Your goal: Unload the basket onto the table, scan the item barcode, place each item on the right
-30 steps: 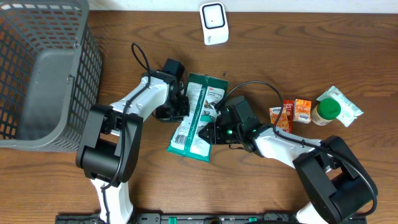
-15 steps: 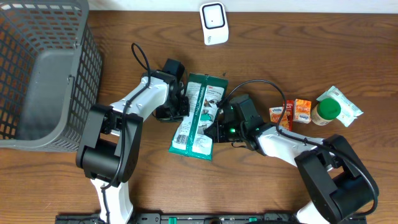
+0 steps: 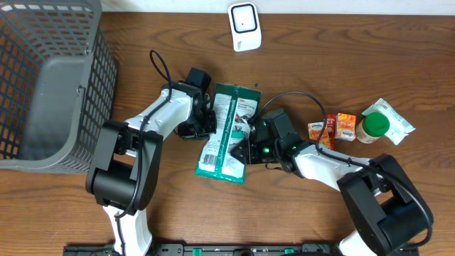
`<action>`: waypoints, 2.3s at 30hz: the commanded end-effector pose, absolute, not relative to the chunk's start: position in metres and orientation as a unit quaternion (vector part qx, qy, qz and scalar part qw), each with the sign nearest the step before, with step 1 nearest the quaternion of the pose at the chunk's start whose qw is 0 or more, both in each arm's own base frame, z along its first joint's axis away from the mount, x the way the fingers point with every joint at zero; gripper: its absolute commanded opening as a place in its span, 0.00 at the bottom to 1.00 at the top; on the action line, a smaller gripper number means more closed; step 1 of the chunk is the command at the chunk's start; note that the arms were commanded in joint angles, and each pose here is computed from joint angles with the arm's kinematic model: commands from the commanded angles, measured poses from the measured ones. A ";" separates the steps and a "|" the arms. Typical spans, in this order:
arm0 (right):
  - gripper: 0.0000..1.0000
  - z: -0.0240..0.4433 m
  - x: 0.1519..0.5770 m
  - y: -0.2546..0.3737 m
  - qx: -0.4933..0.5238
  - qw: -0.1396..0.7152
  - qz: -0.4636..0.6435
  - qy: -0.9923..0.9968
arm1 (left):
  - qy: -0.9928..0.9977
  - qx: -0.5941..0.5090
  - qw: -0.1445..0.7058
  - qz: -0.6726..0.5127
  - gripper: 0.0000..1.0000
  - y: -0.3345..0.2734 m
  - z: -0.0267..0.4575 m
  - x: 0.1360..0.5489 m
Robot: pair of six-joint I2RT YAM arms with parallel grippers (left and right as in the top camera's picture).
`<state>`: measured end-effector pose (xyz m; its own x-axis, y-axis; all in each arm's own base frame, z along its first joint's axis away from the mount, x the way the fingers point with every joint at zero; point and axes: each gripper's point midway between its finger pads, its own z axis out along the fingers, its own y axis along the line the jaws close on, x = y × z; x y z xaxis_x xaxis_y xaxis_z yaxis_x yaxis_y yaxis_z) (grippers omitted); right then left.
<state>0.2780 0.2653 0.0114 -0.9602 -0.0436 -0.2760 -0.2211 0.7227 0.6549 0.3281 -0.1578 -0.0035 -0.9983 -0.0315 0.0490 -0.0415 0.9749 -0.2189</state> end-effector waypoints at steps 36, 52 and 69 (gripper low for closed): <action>0.01 0.119 0.249 0.261 -0.220 0.224 0.388 0.866 | -0.959 0.079 -0.271 0.037 0.13 -0.095 0.163 0.341; 0.01 0.184 0.224 0.251 -0.250 0.214 0.515 0.791 | -0.862 0.248 -0.440 0.047 0.17 0.023 0.281 0.311; 0.01 0.227 0.240 0.197 -0.285 0.229 0.289 0.885 | -0.813 0.290 -0.499 0.075 0.68 0.039 0.327 0.321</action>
